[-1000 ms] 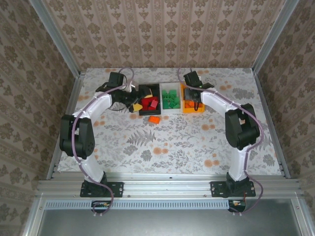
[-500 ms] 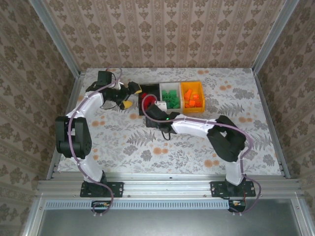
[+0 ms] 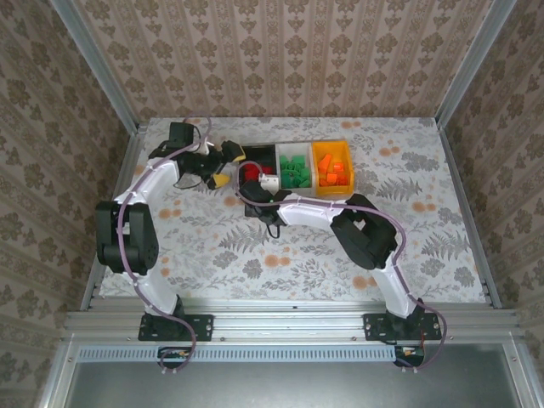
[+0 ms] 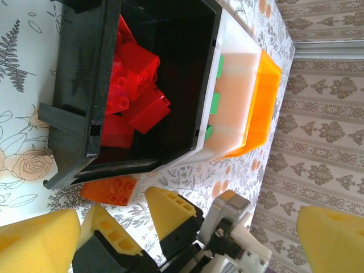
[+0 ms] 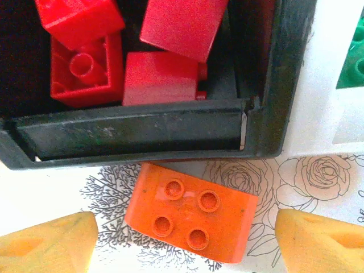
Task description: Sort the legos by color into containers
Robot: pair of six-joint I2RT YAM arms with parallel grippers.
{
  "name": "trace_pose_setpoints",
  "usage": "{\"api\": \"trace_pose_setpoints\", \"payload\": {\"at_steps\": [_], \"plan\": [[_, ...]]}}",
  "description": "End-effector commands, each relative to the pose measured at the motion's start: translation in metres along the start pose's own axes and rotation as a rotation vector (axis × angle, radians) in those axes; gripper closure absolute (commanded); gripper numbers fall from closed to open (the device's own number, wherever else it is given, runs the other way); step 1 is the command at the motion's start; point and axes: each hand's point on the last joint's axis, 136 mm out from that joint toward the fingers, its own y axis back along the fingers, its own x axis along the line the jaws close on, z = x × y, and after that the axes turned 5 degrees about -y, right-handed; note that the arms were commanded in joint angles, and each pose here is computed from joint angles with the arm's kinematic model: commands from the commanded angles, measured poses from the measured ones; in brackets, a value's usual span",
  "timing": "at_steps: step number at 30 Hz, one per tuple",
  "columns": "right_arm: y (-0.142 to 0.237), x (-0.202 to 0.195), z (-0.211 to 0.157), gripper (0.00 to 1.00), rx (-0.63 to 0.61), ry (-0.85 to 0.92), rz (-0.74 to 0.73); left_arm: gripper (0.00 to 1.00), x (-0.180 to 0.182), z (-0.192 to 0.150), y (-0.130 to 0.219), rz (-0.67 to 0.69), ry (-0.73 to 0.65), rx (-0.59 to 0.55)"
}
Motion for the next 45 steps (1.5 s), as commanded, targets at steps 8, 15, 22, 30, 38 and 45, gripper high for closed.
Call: {"api": "trace_pose_setpoints", "payload": {"at_steps": [8, 15, 22, 30, 38, 45], "plan": [[-0.02, -0.01, -0.005, 0.18, 0.002, 0.015, -0.091, 0.01, -0.01, 0.0, 0.01, -0.027, -0.01, -0.017], [-0.023, -0.01, -0.006, 0.26, -0.001, 0.041, -0.102, 0.01, -0.01, 0.0, 0.01, -0.03, -0.011, -0.017], [-0.018, -0.016, -0.013, 0.38, 0.013, 0.041, -0.085, 0.01, -0.01, 0.001, 0.01, -0.029, -0.008, -0.018], [0.006, -0.022, -0.015, 0.41, -0.006, 0.06, -0.051, 0.01, -0.01, 0.0, 0.009, -0.031, -0.009, -0.017], [0.033, -0.03, -0.009, 0.41, -0.046, 0.077, -0.023, 0.01, -0.01, 0.0, 0.009, -0.03, -0.01, -0.016], [0.033, -0.036, -0.018, 0.41, -0.017, 0.088, -0.024, 0.01, -0.009, -0.001, 0.007, -0.028, -0.011, -0.014]]}}
